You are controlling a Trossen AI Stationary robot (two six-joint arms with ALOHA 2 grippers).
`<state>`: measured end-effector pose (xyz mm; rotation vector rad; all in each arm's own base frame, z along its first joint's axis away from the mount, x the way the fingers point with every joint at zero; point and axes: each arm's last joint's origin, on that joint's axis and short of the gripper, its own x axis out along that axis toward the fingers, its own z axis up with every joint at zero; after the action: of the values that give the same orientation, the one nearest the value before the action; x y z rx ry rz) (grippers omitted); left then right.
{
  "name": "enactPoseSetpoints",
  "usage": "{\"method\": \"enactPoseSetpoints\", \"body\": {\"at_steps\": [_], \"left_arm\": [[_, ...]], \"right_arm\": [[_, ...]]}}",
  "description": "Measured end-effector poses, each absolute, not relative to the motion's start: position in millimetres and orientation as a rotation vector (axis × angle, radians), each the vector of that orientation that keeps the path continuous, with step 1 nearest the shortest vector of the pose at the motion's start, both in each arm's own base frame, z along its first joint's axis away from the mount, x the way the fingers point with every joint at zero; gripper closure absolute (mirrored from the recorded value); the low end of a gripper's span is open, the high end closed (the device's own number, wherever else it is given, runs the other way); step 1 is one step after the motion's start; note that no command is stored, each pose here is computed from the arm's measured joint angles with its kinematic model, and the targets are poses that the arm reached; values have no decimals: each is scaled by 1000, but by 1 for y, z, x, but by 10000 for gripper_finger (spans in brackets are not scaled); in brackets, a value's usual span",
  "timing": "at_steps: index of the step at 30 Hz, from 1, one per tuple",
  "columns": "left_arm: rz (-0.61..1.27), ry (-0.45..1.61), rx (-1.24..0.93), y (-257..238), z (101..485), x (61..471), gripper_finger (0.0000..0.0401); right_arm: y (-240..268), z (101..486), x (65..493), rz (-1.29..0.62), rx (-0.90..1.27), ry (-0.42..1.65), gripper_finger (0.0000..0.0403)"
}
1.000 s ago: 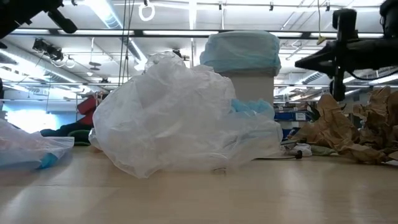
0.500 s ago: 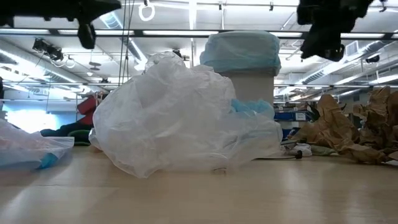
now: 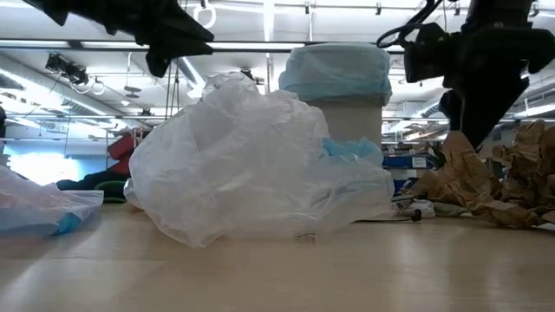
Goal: Place trash/remove bag and relplace
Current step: Put the brown paper into the trash bin
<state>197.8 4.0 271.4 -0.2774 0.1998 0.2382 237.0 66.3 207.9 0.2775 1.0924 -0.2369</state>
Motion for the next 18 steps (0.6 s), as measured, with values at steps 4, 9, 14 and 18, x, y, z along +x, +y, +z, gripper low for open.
{"method": "enactPoseSetpoints", "body": {"at_steps": [4,9,14,18], "left_arm": [[245,239,-252,4,265,204,275],[254,255,-252,4,261,208,274],[254,244,-255,4,262,208,274],[249,211,-260,4,265,209,274]], "right_arm": [[72,190,244,-262,153,1138,165],[74,161,254,-310,53,1217,167],[77,142,265,-309,76,1239,193],[79,138,267,-266,113,1257,286]]}}
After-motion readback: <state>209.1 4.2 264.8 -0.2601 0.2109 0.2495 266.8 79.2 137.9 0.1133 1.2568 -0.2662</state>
